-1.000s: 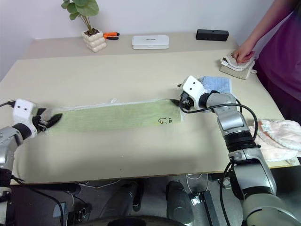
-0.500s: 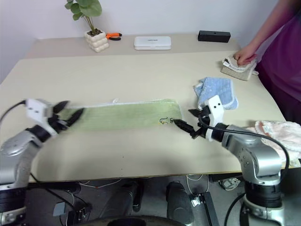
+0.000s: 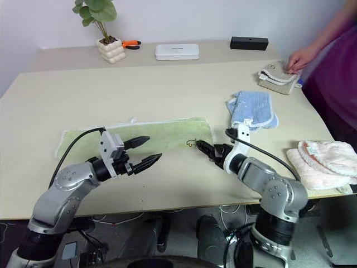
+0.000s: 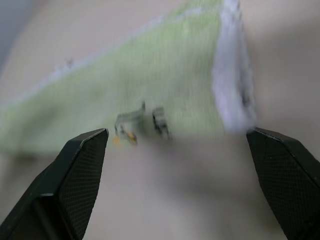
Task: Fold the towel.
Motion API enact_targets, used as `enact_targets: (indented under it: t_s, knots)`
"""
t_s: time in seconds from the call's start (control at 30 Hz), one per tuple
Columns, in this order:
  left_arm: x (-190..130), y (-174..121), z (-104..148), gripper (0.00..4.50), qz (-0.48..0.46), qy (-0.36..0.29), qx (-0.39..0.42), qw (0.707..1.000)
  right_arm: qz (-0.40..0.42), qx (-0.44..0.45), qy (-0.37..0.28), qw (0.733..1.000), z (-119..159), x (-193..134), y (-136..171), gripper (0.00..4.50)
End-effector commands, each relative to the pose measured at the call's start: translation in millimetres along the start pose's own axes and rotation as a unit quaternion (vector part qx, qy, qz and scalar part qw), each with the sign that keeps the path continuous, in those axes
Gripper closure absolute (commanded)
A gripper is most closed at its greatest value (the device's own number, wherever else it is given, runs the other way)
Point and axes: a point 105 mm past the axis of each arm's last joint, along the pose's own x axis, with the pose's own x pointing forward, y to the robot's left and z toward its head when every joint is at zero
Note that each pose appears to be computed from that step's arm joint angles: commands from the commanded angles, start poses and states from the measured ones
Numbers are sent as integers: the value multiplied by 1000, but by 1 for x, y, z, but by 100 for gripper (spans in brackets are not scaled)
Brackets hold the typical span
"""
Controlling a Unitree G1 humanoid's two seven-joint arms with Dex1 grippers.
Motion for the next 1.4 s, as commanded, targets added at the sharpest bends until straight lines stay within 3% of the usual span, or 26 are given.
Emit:
enact_targets:
  t_s: [0.03, 0.17, 0.33, 0.57, 0.7, 0.77, 0.83, 0.93, 1.07, 1.33, 1.4]
  knots:
    - [-5, 1, 10, 92, 9, -14, 18, 1000, -30, 55, -6, 998, 5, 13, -10, 2]
    - [-7, 2, 9, 92, 19, -15, 18, 1000, -41, 62, -3, 997, 6, 20, -11, 179]
    - [-10, 5, 6, 92, 33, -13, 14, 999, -39, 57, -21, 997, 17, 16, -8, 447]
    - [-20, 20, 1, 92, 72, -7, 12, 997, -39, -31, -63, 997, 47, -20, -11, 447]
    - [-31, 35, -6, 92, 100, 3, 15, 995, -23, -189, -60, 980, 65, -39, 4, 447]
    - [-34, 42, -6, 92, 109, 5, 19, 994, 20, -263, -49, 963, 66, -36, 29, 447]
    - [-35, 46, -6, 92, 114, 5, 23, 993, 54, -307, -35, 949, 60, -32, 46, 447]
    - [-40, 54, -2, 92, 133, 2, 29, 991, 126, -382, 9, 915, 29, -12, 82, 447]
    - [-44, 54, -1, 92, 142, 0, 29, 989, 165, -425, 46, 889, -1, 13, 101, 447]
    - [-49, 49, -3, 92, 158, 4, 24, 987, 190, -440, 65, 875, -28, 47, 115, 447]
    - [-51, 48, -4, 92, 164, 7, 22, 986, 213, -433, 73, 873, -33, 46, 120, 387]
